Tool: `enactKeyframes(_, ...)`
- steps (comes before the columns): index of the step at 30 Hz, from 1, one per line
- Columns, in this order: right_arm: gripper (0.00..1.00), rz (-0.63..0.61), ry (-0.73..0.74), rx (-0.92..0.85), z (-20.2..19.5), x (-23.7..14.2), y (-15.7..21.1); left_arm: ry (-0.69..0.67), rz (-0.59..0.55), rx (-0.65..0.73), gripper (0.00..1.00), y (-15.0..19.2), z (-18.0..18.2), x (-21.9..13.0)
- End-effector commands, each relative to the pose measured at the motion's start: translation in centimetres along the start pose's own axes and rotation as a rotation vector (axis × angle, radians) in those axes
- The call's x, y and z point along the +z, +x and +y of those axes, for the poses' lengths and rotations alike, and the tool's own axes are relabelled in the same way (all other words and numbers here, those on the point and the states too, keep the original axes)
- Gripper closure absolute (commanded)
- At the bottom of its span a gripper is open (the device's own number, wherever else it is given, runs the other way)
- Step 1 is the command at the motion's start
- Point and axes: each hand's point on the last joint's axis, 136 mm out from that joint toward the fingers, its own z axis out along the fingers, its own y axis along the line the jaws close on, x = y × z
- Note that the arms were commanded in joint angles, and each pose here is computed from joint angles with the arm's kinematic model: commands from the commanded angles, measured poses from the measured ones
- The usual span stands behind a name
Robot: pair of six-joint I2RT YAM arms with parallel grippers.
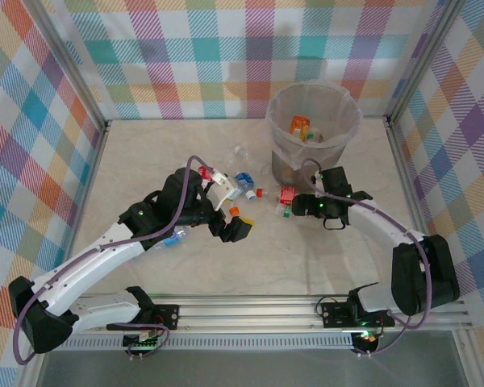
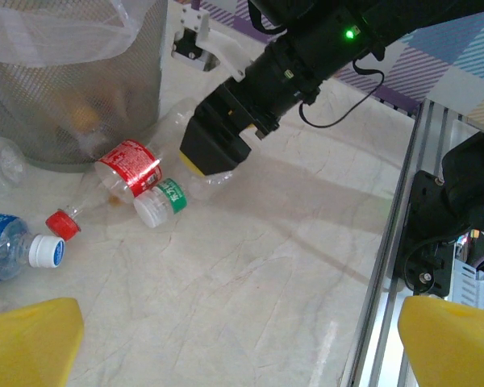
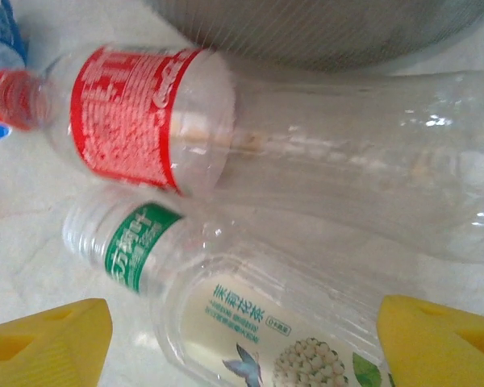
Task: Put the plastic bottles in the bin
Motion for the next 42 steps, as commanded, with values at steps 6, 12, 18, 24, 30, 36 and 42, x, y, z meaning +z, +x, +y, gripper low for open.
enactKeyframes(6,0.15,0.173,-0.002,-0.007,3.8,-2.6,5.9,0.017,-0.017,0.019,0.00,-0.2,-0.5,0.0)
enactKeyframes(12,0.15,0.180,-0.025,-0.119,5.2,-4.6,6.5,0.018,-0.021,0.024,0.00,-0.3,-0.6,-0.2)
enactKeyframes(18,0.16,0.210,0.094,-0.133,3.5,-3.4,6.0,0.019,-0.022,0.026,0.00,-0.3,-0.7,-0.2)
enactKeyframes(24,0.15,0.278,0.127,-0.218,3.4,-2.0,5.7,0.037,-0.016,0.029,0.00,-0.1,-0.9,-0.1)
enactKeyframes(30,0.15,0.295,0.143,-0.238,3.2,-0.1,5.5,0.034,-0.010,0.034,0.00,0.1,-0.8,-0.1)
enactKeyframes(36,0.17,0.327,0.159,-0.256,2.8,1.7,6.0,0.030,-0.007,0.036,0.00,0.1,-0.8,-0.1)
enactKeyframes(42,0.25,0.328,0.156,-0.267,3.0,2.1,5.7,0.028,0.000,0.035,0.00,0.2,-0.7,0.1)
